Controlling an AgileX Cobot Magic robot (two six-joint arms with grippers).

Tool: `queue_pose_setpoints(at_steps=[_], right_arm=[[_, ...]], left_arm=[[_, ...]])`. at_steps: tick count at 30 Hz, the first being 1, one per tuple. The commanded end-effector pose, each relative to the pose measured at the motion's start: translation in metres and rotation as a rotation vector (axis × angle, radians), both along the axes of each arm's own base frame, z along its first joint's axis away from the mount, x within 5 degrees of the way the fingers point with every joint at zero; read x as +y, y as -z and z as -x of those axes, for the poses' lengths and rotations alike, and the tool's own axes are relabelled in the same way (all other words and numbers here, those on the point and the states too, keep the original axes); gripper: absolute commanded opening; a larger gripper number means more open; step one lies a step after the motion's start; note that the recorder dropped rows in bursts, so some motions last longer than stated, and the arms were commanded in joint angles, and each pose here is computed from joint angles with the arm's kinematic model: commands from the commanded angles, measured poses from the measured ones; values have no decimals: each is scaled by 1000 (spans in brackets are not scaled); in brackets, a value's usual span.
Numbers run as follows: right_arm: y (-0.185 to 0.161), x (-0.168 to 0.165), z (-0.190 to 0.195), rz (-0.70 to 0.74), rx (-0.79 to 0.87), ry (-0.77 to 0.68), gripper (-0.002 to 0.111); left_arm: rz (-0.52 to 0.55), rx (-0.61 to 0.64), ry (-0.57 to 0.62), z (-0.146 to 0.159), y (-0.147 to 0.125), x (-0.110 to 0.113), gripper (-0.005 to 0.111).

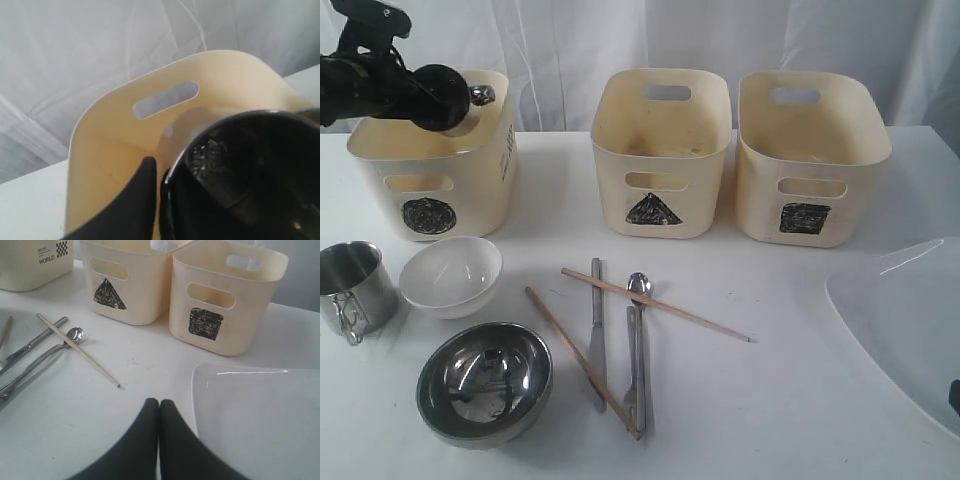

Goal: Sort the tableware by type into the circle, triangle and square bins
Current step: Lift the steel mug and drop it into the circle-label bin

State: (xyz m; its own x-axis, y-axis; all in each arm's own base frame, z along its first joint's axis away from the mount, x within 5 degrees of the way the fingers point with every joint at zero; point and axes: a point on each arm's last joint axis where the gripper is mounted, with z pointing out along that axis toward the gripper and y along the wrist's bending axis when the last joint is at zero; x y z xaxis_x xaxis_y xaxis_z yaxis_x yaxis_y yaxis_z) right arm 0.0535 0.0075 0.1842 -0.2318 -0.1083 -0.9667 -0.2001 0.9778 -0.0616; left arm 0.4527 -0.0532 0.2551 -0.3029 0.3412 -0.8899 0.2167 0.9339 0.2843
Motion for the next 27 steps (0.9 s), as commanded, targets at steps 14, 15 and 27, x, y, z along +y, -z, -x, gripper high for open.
queue_pose_setpoints(at_steps=[14,15,27], right_arm=[[1,0,0,-1,-3,-2,0],[1,0,0,-1,-3,-2,0],[1,0,0,-1,-3,-2,0]], left_arm=[[12,327,8,103,-104,8,55],[2,389,10,114,-106,9,55],[12,709,-287,144,-46,64,55]])
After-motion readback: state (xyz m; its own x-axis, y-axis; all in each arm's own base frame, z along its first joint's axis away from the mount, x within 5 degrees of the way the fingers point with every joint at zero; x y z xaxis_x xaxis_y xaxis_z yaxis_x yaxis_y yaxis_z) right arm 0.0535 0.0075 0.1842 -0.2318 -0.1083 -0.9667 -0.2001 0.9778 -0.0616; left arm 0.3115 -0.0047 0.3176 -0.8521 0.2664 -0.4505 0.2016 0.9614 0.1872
